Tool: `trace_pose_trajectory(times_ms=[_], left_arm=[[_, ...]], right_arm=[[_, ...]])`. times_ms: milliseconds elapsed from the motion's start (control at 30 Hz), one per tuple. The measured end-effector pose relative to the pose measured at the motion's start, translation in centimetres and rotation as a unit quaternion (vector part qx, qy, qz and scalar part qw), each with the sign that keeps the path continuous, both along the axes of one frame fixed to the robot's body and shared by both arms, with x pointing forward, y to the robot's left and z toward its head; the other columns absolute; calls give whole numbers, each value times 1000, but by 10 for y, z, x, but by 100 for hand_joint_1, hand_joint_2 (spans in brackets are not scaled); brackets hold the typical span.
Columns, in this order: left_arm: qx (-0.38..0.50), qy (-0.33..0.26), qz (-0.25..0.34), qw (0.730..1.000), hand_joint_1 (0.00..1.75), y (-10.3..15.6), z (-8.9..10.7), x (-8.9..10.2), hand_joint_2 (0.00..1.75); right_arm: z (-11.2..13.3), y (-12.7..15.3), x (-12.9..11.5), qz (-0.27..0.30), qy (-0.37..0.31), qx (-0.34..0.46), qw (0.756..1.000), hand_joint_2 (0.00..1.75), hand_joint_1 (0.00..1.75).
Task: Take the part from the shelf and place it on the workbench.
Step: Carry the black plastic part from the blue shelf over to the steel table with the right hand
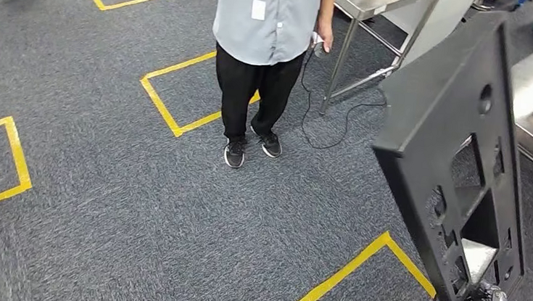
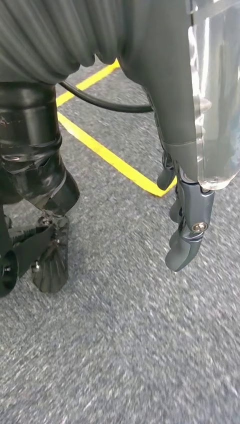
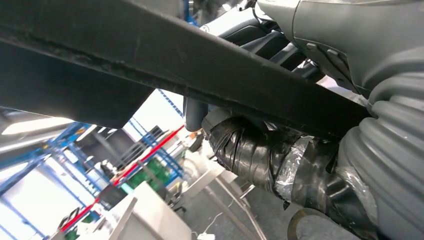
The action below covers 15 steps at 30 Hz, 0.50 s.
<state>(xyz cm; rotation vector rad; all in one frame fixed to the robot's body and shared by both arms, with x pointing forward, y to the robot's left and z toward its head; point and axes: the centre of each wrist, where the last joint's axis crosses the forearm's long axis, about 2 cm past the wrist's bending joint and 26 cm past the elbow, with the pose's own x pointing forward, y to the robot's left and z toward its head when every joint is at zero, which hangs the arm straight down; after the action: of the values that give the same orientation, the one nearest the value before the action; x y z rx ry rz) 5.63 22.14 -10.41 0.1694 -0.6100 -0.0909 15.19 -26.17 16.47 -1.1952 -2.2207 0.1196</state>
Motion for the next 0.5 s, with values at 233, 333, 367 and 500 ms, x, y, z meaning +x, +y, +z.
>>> trace_pose_trajectory(times_ms=[233, 333, 367, 500], left_arm=[[-4, -7, -1, 1000, 0, -2, 1, 4, 175], [-4, -7, 0, 1000, 0, -2, 1, 2, 175], [-3, -6, 0, 1000, 0, -1, 0, 1, 175], [-2, -3, 2, 1000, 0, 0, 0, -2, 175]], right_arm=[[-1, 0, -1, 1, 3, 22, 1000, 175, 175], [-2, -1, -2, 0, 6, 30, 1000, 175, 175], [-2, -1, -2, 0, 6, 29, 1000, 175, 175], [-3, -1, -3, 0, 9, 28, 1000, 175, 175]])
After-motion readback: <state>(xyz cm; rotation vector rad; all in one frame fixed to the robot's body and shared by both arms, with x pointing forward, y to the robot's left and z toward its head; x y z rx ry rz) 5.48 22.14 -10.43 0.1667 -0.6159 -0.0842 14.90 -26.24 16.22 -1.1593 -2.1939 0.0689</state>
